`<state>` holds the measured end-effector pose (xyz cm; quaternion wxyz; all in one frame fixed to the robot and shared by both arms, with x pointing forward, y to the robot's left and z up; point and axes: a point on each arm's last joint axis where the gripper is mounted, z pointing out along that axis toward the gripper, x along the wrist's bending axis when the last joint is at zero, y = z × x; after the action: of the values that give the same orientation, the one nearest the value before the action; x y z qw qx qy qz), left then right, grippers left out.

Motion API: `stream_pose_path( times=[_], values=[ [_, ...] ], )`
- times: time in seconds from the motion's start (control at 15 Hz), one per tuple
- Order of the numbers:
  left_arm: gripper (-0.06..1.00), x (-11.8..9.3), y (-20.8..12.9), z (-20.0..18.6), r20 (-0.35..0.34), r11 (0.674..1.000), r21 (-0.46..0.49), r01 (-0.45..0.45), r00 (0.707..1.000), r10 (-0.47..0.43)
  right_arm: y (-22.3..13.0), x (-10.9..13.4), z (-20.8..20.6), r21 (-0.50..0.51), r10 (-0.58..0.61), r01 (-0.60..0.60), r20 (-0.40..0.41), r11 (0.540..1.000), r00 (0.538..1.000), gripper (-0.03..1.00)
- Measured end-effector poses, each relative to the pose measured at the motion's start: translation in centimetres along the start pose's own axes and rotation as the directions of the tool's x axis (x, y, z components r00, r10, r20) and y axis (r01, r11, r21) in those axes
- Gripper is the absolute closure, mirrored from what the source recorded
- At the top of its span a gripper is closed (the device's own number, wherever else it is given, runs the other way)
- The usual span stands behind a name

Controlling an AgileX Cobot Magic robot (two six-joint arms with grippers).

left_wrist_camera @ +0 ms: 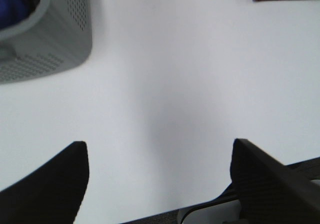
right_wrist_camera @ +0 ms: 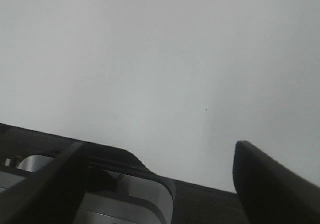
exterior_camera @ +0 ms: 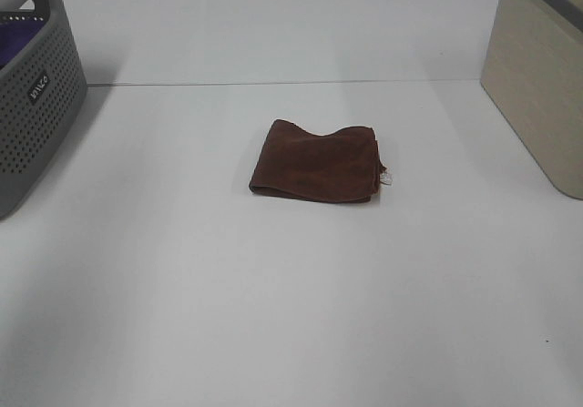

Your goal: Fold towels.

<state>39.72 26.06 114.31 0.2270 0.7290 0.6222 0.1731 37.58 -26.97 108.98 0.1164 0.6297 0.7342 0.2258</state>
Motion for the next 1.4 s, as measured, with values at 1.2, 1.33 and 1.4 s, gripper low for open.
stream_pose_path(
  times=[1.2,1.33,1.4],
  values=[
    [0.22,1.1,-16.1,0.4,0.053,0.947,-0.303,-0.103,0.991,0.125,-11.4,0.2,-2.0,-0.359,-0.109,0.112,0.028,0.927,0.994,0.2],
    [0.22,1.1,-16.1,0.4,0.055,0.947,-0.303,-0.104,0.99,0.127,-11.4,0.2,-2.0,-0.359,-0.109,0.112,0.027,0.927,0.994,0.2],
    [0.22,1.1,-16.1,0.4,0.055,0.947,-0.303,-0.104,0.99,0.127,-11.4,0.2,-2.0,-0.359,-0.109,0.112,0.027,0.927,0.994,0.2]
  ],
)
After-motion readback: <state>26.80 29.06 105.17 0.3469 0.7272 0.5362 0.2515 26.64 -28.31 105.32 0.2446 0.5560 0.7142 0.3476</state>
